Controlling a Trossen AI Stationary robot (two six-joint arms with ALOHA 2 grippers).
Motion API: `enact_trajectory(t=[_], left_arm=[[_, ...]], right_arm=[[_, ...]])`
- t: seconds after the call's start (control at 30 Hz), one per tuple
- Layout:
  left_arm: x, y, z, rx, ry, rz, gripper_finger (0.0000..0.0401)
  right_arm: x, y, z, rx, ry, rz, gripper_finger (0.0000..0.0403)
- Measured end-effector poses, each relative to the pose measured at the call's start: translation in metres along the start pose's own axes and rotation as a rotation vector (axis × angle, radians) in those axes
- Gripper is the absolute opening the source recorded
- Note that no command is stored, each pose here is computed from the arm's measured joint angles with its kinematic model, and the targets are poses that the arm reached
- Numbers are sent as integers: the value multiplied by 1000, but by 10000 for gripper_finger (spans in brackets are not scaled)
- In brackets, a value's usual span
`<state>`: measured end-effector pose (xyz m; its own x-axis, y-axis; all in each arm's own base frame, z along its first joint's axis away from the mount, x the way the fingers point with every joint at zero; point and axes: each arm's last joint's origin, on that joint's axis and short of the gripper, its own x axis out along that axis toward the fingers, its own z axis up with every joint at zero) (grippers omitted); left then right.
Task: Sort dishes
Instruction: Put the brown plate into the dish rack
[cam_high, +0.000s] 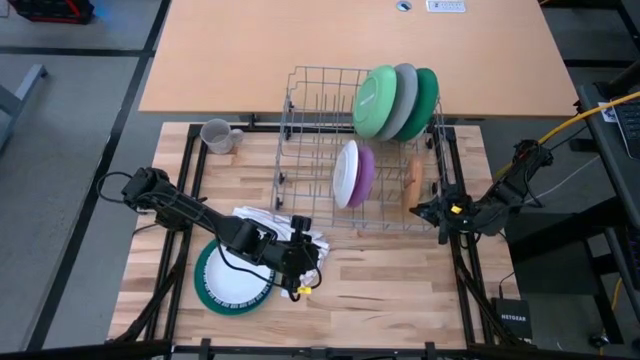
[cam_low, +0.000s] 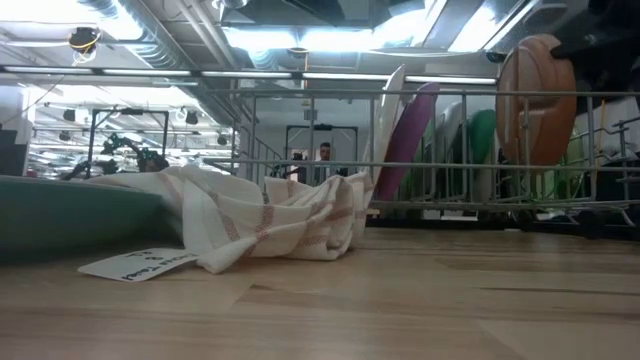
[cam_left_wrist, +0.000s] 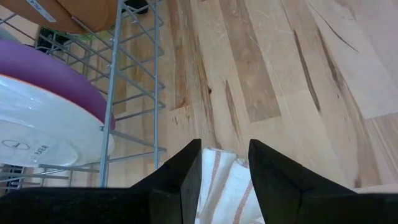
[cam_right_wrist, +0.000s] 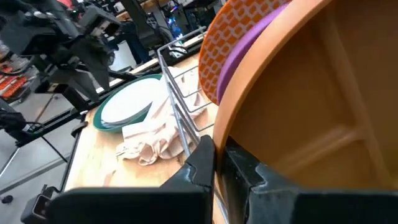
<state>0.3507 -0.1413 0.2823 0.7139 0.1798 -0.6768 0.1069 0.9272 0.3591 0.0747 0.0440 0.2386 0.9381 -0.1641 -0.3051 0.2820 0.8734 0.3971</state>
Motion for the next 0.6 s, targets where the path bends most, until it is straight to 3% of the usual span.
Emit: enact_trajectory(t=[0.33, 0.6], left_arm=[[0, 0, 0, 1, 0, 0, 123], [0, 0, 0, 0, 0, 0, 123]], right_arm=[[0, -6, -2, 3, -30, -81, 21], [0, -6, -4, -53, 20, -52, 25]])
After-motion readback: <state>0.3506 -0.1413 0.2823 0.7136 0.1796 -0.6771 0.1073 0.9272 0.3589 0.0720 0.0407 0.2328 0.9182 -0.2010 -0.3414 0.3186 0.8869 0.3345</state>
